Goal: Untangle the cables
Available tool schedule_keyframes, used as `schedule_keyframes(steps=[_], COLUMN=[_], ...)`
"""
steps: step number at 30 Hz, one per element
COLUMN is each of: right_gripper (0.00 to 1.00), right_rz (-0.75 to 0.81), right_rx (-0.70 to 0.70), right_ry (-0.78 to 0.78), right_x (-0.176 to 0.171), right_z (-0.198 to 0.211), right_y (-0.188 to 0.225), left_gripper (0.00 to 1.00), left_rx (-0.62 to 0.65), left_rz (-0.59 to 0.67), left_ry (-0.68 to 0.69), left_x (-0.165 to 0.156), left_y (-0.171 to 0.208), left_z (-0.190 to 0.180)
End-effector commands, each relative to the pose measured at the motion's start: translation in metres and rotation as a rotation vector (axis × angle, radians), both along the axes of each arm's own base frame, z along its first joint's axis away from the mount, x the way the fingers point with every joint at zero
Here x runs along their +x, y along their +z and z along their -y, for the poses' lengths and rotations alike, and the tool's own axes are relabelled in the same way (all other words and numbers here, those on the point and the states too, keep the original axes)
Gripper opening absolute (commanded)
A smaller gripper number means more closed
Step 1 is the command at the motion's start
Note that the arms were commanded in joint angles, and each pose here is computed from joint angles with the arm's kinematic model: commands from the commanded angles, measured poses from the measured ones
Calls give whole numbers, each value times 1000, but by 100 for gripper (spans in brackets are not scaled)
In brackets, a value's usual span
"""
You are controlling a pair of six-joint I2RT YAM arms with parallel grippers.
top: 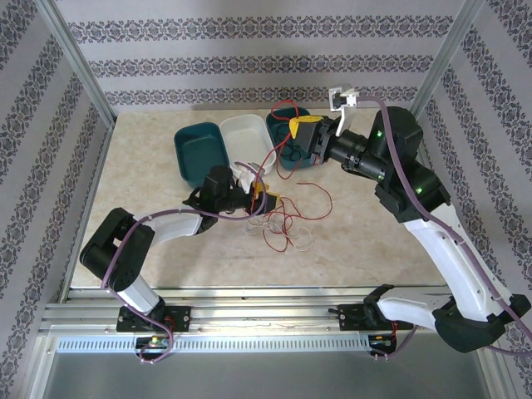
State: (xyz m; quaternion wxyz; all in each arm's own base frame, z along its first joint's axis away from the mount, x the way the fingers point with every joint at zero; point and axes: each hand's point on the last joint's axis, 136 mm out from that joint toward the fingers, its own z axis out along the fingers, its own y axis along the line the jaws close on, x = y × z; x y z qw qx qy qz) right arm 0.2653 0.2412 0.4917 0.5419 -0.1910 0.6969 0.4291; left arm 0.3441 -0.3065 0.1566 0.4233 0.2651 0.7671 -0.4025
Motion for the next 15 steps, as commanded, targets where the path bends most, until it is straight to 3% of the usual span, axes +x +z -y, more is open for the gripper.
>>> schedule_keyframes(steps=[1,3,6,15], right_gripper=[0,0,0,0], right_rz=[69,66,57,17], right_rx=[13,7,-1,-14], right_ry=[0,-11,-6,21], right_x=[0,6,13,42], right_z=[0,-1,-6,-22], right_y=[18,16,13,2], left_gripper=[65,66,78,99], left_rx=[-25,-8,11,76], left_rz=[19,14,13,13], left_ry=[44,75,123,280], left_x=[0,-1,-3,-11], left_y=[11,10,10,16], left_z=[-7,-14,-24,-60])
